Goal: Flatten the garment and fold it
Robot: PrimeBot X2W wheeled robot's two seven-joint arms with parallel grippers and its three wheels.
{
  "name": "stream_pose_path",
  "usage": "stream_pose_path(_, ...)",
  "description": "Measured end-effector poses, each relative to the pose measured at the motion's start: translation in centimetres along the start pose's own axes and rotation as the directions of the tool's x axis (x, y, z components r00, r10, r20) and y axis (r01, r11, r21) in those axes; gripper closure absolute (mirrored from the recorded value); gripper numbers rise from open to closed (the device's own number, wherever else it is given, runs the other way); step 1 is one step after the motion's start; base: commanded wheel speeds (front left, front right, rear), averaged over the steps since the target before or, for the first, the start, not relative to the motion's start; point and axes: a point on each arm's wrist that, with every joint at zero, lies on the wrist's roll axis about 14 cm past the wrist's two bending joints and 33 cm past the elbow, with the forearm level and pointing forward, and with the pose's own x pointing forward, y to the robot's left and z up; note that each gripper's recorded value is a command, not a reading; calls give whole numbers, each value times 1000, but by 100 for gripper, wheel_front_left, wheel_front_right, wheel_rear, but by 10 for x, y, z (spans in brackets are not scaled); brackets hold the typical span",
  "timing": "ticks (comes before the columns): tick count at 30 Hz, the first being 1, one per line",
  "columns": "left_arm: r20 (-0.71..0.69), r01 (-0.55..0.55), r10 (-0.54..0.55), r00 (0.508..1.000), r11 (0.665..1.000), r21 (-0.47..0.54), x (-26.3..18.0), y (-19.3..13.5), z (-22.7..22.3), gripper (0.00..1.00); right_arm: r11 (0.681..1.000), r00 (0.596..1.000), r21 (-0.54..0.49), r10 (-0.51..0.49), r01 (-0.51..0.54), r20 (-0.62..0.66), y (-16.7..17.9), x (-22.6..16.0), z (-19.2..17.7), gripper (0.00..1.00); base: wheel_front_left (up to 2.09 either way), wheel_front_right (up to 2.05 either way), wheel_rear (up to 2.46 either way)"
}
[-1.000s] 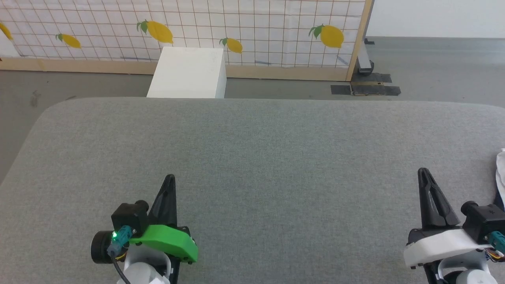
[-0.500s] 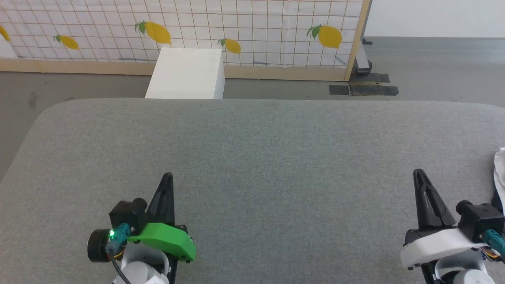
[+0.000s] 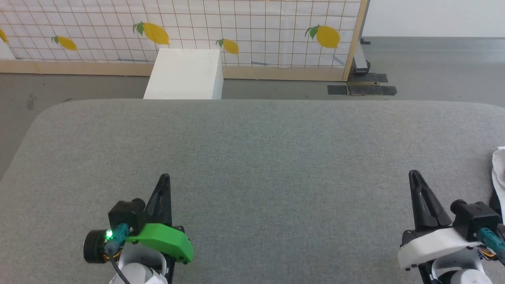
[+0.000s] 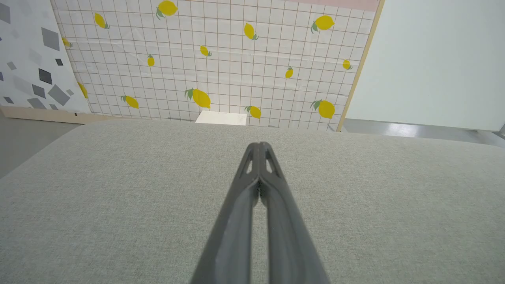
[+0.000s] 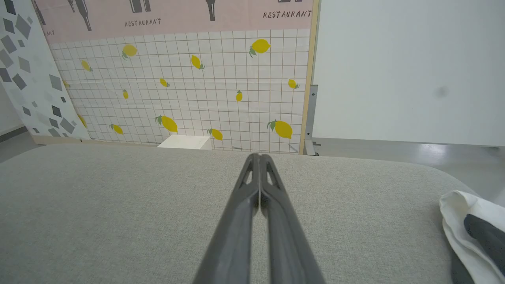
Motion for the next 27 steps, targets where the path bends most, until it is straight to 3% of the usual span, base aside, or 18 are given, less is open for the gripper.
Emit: stream_pose_path(27, -17, -7, 8, 1000, 998, 59, -1, 3, 6, 100, 1000, 999, -24, 16, -17, -38, 5, -2, -4, 100, 0, 0, 0)
